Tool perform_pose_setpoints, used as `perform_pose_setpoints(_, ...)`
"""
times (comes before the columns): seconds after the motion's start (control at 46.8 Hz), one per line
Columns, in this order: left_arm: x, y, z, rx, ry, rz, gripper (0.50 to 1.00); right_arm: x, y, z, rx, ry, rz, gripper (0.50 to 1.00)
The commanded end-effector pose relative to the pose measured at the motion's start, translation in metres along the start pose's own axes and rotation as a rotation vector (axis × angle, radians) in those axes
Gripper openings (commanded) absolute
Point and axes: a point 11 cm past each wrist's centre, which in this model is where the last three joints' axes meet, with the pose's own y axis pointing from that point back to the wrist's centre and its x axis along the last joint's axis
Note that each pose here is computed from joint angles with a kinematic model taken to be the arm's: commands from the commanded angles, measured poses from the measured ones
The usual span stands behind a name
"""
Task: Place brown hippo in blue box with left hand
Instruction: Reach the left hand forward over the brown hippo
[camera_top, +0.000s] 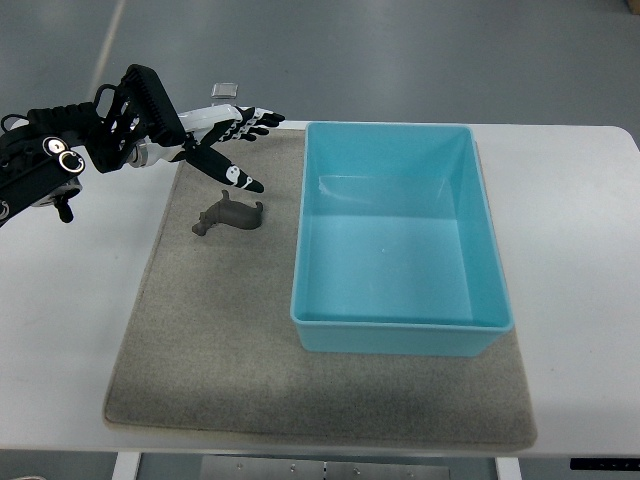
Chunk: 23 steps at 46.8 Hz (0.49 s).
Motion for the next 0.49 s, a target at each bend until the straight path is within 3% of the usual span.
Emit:
perform_pose_setpoints(0.0,-0.001,0.001,-0.002,0.029,-0.084,-0.02,0.999,0.0,0.0,0.0,0.0,0.0,0.0,0.936)
perform_pose_setpoints(0.47,-0.012,0.001,-0.01,0.117,-0.391,-0.092,0.996,0.0,0.0,-0.001,0.001,0.0,0.0,0.936)
